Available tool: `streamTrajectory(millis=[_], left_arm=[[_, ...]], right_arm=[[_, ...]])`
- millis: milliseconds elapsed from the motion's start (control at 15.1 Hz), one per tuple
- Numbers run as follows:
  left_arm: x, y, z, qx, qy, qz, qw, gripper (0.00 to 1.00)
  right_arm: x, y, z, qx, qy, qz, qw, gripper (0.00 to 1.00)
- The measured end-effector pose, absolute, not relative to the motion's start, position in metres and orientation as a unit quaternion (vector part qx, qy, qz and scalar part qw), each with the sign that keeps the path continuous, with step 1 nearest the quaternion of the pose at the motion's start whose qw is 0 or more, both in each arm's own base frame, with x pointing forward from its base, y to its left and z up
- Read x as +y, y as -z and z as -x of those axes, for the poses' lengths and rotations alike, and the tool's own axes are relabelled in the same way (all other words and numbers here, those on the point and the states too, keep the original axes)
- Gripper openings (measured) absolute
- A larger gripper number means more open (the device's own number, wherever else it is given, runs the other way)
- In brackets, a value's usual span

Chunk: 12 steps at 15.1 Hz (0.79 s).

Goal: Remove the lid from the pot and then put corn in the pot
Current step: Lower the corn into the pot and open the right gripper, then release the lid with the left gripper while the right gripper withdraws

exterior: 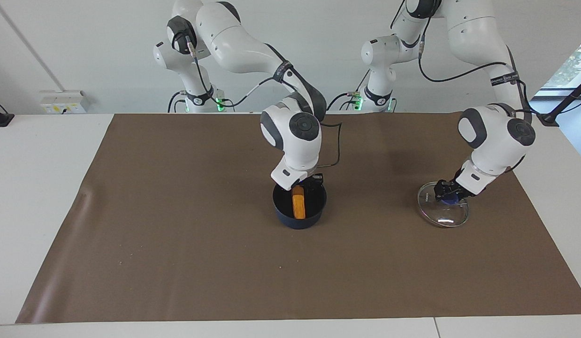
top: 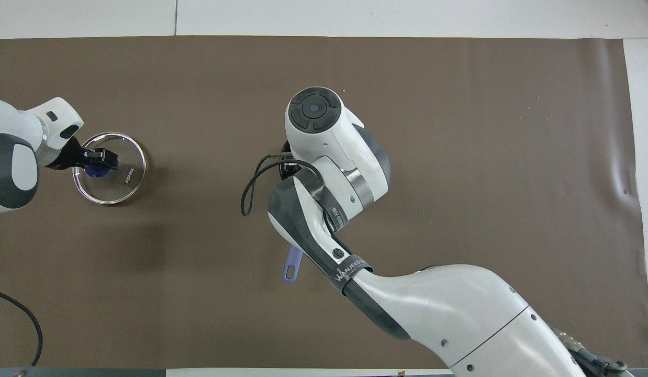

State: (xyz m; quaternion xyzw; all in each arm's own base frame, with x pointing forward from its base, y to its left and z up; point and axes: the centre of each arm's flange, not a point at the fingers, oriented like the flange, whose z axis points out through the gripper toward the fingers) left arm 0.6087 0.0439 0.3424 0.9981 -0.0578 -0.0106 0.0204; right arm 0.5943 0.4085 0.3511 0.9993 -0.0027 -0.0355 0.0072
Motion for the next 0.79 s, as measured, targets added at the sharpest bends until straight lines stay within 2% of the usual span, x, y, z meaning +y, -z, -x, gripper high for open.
streamTrajectory(millis=[132, 199, 331, 397, 596, 794], left_arm=[[0.043, -0.339, -0.609, -0.063, 0.009, -0.998, 0.020, 0.67], [0.042, -0.337, -0.610, -0.068, 0.007, -0.997, 0.020, 0.67], [0.041, -0.334, -0.610, -0.086, 0.006, -0.996, 0.021, 0.67], [0.041, -0.334, -0.610, -0.096, 0.006, -0.995, 0.021, 0.73], [0.041, -0.341, -0.614, -0.109, -0.002, -0.994, 0.019, 1.00], [0.035, -0.371, -0.624, -0.111, -0.017, -0.994, 0.018, 1.00]], right_arm=[[0.406, -0.355, -0.597, -0.003, 0.030, -0.999, 0.011, 0.96], [0.401, -0.361, -0.601, -0.005, 0.023, -1.000, 0.012, 1.00], [0.380, -0.386, -0.614, -0.016, 0.000, -1.000, 0.015, 1.00], [0.364, -0.403, -0.622, -0.022, -0.012, -1.000, 0.015, 1.00], [0.282, -0.470, -0.642, 0.000, -0.016, -1.000, 0.026, 1.00], [0.185, -0.537, -0.642, 0.015, -0.003, -0.999, 0.032, 1.00]])
